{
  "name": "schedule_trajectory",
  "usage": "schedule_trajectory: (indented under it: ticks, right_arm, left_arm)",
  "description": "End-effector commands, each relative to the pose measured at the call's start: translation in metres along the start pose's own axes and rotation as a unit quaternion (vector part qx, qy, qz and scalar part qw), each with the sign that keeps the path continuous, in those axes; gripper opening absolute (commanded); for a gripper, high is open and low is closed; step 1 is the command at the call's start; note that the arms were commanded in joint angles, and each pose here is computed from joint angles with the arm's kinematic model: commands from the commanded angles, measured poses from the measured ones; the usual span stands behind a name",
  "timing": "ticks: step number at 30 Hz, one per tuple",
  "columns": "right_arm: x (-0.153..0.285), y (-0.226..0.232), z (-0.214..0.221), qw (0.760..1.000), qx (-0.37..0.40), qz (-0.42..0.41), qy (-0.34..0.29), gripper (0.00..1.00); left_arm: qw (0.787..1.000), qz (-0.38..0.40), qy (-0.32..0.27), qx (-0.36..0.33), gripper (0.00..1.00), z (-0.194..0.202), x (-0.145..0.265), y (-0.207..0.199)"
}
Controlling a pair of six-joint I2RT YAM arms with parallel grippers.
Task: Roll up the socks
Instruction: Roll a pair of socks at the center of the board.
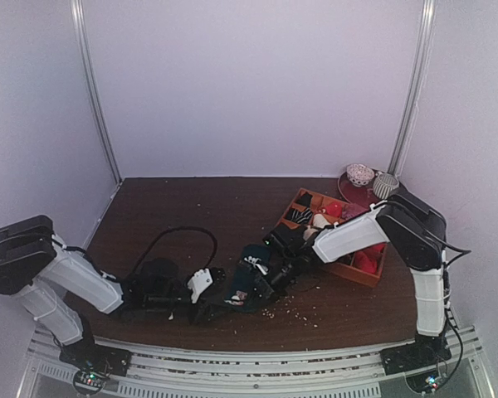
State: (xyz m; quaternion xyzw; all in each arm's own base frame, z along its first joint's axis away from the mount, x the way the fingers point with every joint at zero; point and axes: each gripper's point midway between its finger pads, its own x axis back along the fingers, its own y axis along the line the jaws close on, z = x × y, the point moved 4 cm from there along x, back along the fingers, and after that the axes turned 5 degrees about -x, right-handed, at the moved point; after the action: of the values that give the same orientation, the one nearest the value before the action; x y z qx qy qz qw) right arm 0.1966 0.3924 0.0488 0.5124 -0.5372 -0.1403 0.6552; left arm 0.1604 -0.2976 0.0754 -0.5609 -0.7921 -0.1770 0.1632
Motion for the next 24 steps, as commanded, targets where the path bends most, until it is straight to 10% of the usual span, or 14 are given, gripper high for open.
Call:
schedule_trajectory:
  ticks: [1,10,24]
  right_arm:
    - [-0.003,-0.006,0.010,0.999,-0.024,0.002,0.033,0.05]
    - [-0.004,-0.007,0.011,0.999,-0.020,0.000,0.043,0.05]
    - [-0.001,-0.009,0.009,0.999,-0.002,0.020,0.038,0.10]
  left_arm:
    - [0.997,0.028,-0.058,-0.031,0.59,-0.022,-0.010,-0.005]
    - [0.999,0.049,-0.001,-0.024,0.56,0.006,-0.027,-0.010]
    - [0.993,0.090,0.037,0.060,0.00,0.012,-0.036,-0.019]
